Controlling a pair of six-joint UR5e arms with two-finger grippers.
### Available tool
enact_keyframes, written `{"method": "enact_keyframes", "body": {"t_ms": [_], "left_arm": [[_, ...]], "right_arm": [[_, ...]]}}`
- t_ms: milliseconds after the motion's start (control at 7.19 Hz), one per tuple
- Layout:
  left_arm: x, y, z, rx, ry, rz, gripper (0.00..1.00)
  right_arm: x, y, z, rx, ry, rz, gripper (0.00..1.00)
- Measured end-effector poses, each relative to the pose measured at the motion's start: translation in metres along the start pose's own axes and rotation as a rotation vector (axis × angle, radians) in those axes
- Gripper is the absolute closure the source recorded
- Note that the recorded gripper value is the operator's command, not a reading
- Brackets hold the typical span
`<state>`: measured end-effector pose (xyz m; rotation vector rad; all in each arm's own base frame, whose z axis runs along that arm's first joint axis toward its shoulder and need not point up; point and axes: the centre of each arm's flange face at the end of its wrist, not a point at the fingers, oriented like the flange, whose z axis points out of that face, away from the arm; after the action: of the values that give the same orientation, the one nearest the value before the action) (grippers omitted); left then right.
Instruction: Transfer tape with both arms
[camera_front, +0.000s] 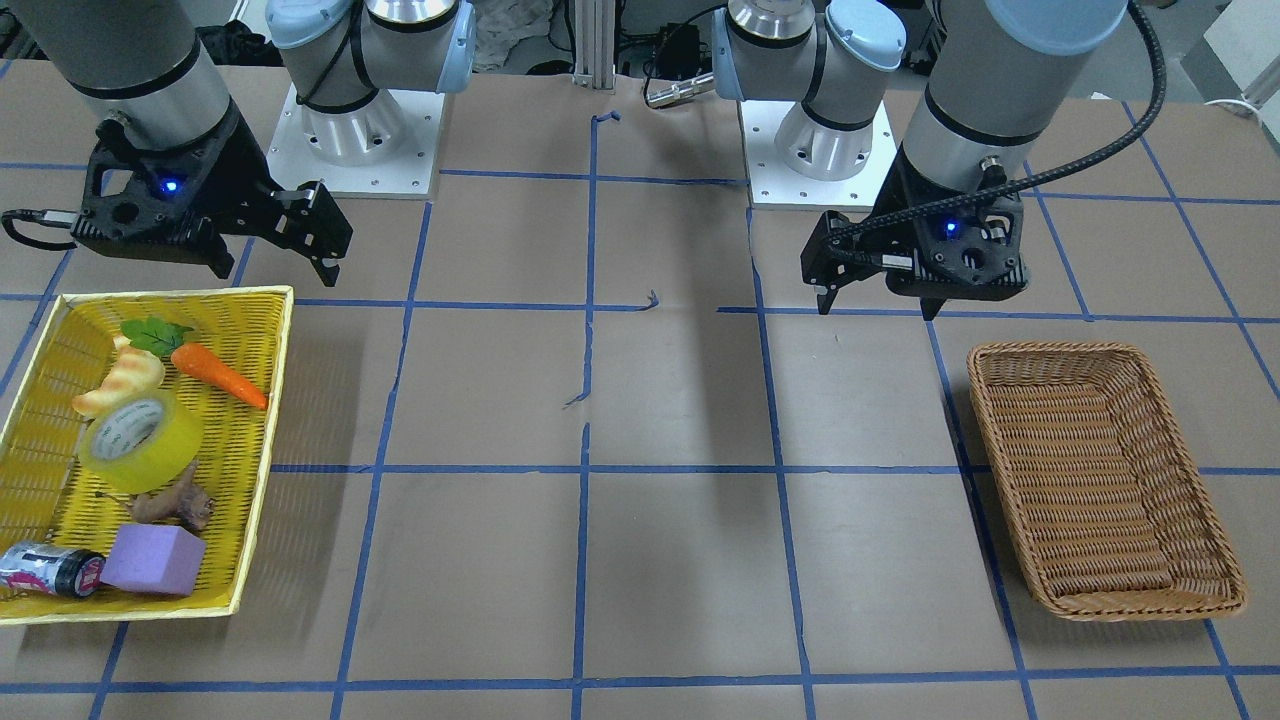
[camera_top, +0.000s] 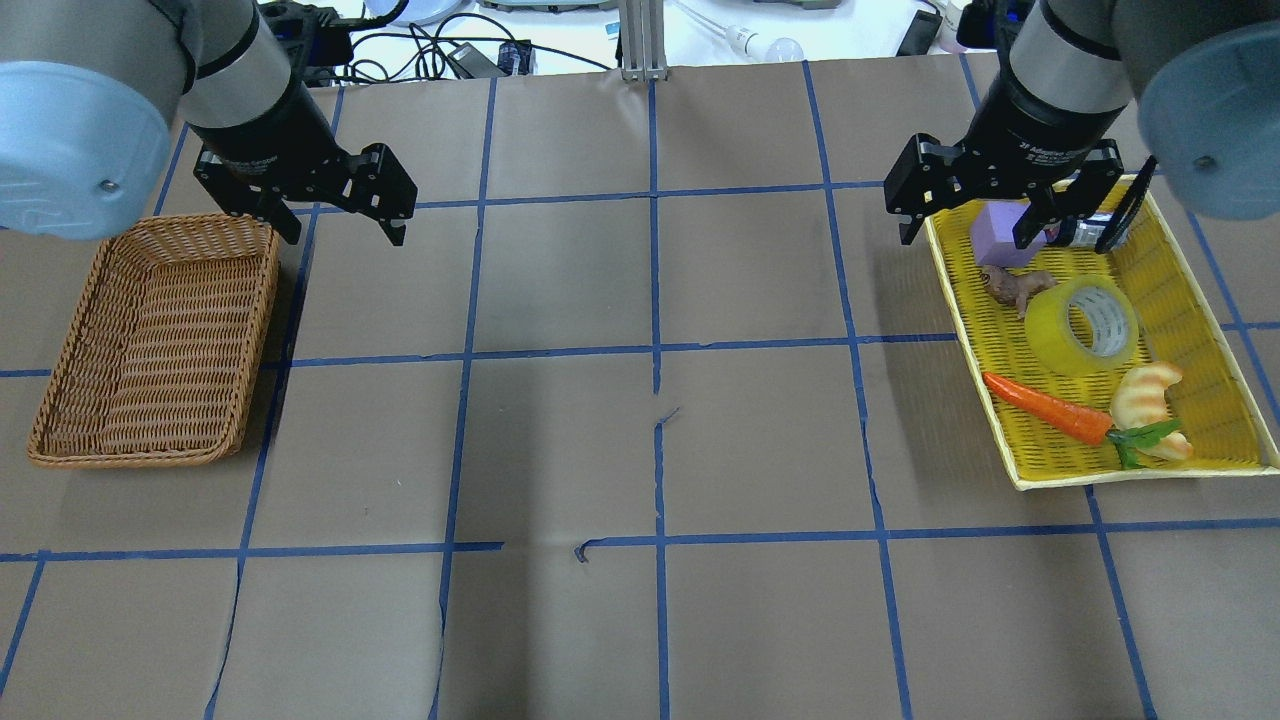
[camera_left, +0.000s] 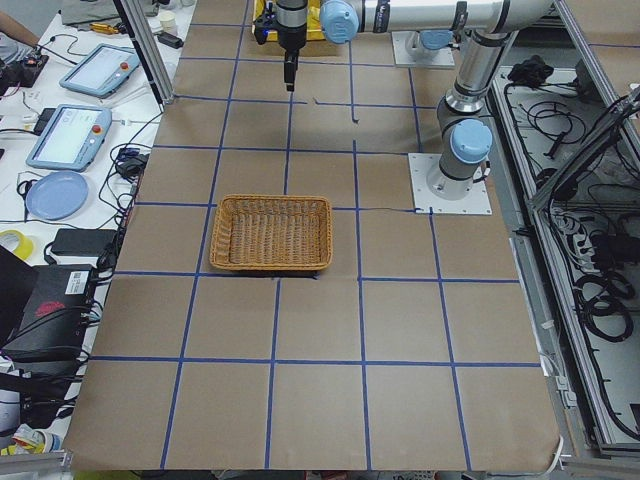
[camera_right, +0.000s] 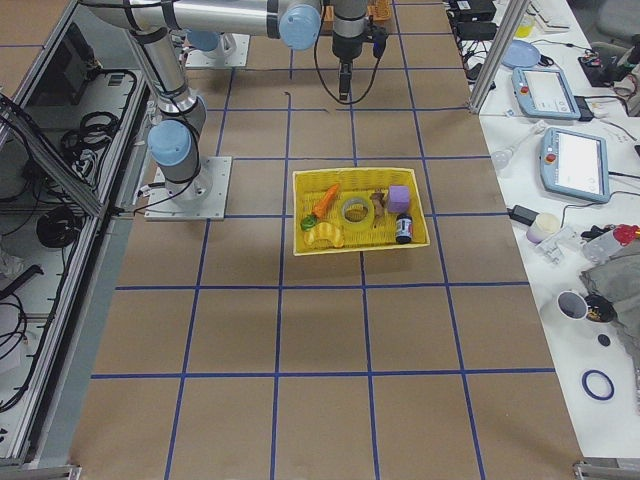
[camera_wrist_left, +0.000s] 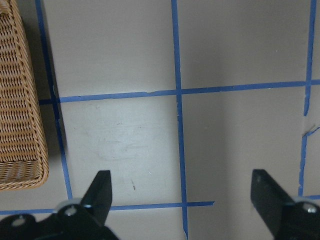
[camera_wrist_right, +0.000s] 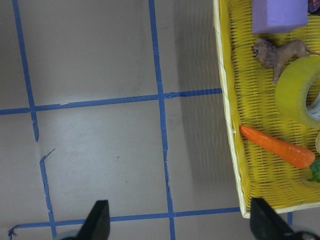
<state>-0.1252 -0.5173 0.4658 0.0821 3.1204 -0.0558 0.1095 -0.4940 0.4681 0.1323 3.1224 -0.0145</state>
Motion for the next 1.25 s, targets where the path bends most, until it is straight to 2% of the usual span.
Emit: {"method": "enact_keyframes", "body": {"t_ms": [1113, 1252], "left_arm": [[0.000, 0.000, 0.006, -0.009, 0.004, -0.011, 0.00], [0.000, 0.000, 0.006, -0.011, 0.004, -0.011, 0.00]], "right_arm": [[0.003, -0.002, 0.008, -0.022, 0.004, 0.006, 0.00], [0.012, -0.006, 0.012, -0.024, 0.018, 0.018, 0.00]]}}
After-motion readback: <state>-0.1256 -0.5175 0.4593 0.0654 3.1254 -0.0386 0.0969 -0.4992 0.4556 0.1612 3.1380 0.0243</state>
